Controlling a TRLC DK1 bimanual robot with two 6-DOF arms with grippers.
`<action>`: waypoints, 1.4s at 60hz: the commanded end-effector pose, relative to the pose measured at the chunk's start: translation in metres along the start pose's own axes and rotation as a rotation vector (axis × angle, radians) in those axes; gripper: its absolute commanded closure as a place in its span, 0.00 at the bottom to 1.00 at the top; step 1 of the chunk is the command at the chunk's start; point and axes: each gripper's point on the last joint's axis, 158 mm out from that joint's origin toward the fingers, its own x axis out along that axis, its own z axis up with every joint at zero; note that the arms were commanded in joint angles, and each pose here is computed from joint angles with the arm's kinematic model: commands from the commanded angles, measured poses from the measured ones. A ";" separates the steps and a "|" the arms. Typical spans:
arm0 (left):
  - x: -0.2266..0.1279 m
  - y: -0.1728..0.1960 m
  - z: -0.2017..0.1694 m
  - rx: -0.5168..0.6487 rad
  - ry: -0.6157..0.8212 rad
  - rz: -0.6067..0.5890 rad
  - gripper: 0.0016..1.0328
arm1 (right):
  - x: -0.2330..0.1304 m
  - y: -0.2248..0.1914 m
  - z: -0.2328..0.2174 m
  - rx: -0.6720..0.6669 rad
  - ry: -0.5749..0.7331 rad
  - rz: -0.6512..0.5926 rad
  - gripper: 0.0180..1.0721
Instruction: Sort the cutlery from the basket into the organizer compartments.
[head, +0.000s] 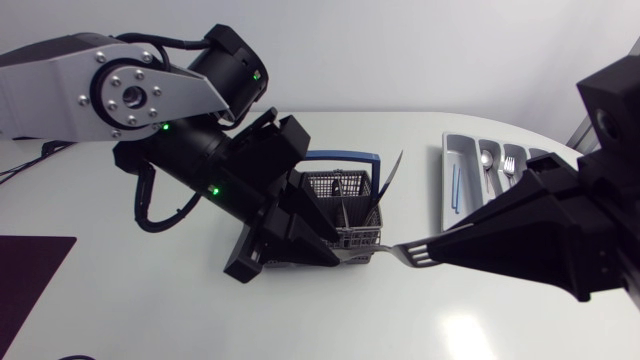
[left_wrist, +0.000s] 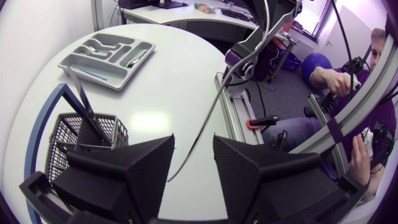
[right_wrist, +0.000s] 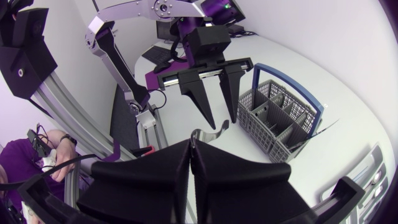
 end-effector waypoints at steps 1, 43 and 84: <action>-0.004 0.003 0.004 0.036 -0.005 -0.013 0.57 | -0.006 0.007 0.010 -0.049 -0.032 0.007 0.95; 0.001 -0.010 0.007 0.045 -0.020 -0.070 0.76 | -0.008 0.012 0.020 -0.044 -0.069 0.040 0.95; -0.010 -0.023 0.020 0.021 -0.049 -0.122 0.97 | -0.010 0.009 0.022 -0.044 -0.083 0.037 0.94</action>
